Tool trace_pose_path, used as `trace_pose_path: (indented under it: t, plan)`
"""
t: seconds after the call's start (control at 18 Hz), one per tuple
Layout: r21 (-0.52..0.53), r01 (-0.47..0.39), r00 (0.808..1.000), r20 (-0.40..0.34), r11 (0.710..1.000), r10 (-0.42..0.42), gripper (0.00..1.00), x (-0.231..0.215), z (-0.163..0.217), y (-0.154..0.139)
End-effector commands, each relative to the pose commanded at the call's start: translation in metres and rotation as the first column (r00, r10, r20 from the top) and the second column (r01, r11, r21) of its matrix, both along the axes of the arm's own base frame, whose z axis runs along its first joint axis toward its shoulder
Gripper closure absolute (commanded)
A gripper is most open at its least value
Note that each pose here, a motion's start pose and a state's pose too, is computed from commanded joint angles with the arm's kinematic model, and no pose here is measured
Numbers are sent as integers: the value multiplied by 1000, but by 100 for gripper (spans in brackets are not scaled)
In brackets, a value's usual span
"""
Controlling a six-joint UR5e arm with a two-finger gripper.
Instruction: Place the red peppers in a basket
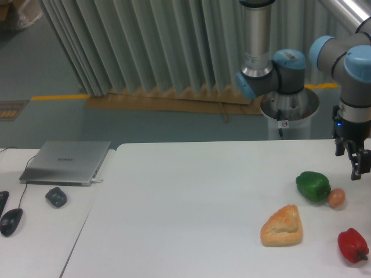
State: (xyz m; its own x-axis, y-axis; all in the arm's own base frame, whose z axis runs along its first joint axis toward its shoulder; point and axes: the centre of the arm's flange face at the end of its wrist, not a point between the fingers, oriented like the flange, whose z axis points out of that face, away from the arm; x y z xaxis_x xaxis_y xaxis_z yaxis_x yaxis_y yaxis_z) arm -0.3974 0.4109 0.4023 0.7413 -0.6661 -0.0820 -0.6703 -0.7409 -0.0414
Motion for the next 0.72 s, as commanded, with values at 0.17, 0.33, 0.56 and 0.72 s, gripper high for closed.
trace_pose_path:
  t: [0.17, 0.33, 0.56, 0.72]
  plan:
    - [2, 0, 1000, -2, 1000, 0, 0, 1, 2, 1]
    - [-9, 2, 1000, -14, 1000, -2, 0, 0, 2, 1]
    - [-18, -11, 1000, -9, 1000, 11, 0, 1, -4, -1]
    - [-22, -14, 1000, -6, 1000, 14, 0, 3, -9, 3]
